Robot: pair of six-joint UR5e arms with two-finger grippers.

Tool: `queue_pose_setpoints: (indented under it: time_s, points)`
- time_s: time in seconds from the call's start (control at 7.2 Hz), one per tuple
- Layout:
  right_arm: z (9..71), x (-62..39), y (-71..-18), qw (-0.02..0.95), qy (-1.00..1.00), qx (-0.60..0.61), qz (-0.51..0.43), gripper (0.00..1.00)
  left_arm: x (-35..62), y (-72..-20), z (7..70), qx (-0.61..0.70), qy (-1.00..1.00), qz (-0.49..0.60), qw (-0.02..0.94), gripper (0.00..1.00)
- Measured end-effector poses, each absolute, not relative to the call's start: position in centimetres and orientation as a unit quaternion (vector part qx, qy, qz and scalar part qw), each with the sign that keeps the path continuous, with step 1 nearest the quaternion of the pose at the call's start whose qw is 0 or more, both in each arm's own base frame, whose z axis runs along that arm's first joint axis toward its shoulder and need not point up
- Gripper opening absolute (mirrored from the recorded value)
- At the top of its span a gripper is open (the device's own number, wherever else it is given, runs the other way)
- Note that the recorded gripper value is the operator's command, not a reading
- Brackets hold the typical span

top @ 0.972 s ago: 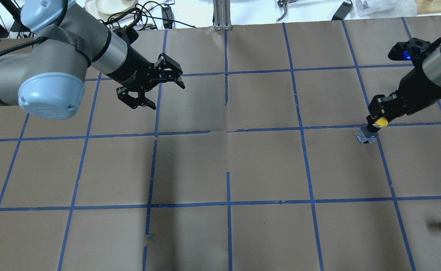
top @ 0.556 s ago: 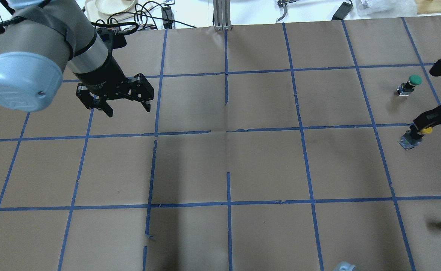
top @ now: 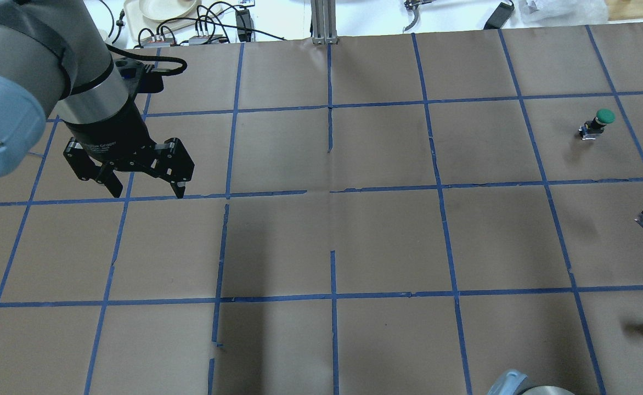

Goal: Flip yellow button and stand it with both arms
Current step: 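Lower the button upright onto the table with the right gripper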

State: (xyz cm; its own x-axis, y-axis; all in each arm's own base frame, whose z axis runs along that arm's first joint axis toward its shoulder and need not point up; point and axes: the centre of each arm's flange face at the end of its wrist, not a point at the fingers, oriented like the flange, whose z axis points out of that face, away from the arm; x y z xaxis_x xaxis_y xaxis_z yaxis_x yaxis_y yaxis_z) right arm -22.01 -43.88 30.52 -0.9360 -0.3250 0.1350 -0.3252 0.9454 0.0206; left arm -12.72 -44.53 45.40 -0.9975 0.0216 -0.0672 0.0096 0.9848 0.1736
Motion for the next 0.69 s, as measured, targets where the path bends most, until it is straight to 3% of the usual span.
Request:
queue_pose_setpoints:
  time_s: [0.42,0.69]
  points:
    - [28.7,-21.7,-43.2,0.065,-0.968,0.24,-0.009,0.08,-12.9,-44.0,45.5,-0.003,0.996,0.086,0.039,1.0]
    - [29.1,-21.0,-42.6,0.056,-0.928,0.369,0.01,0.07,-12.6,-43.9,45.4,0.001,0.996,0.087,0.034,1.0]
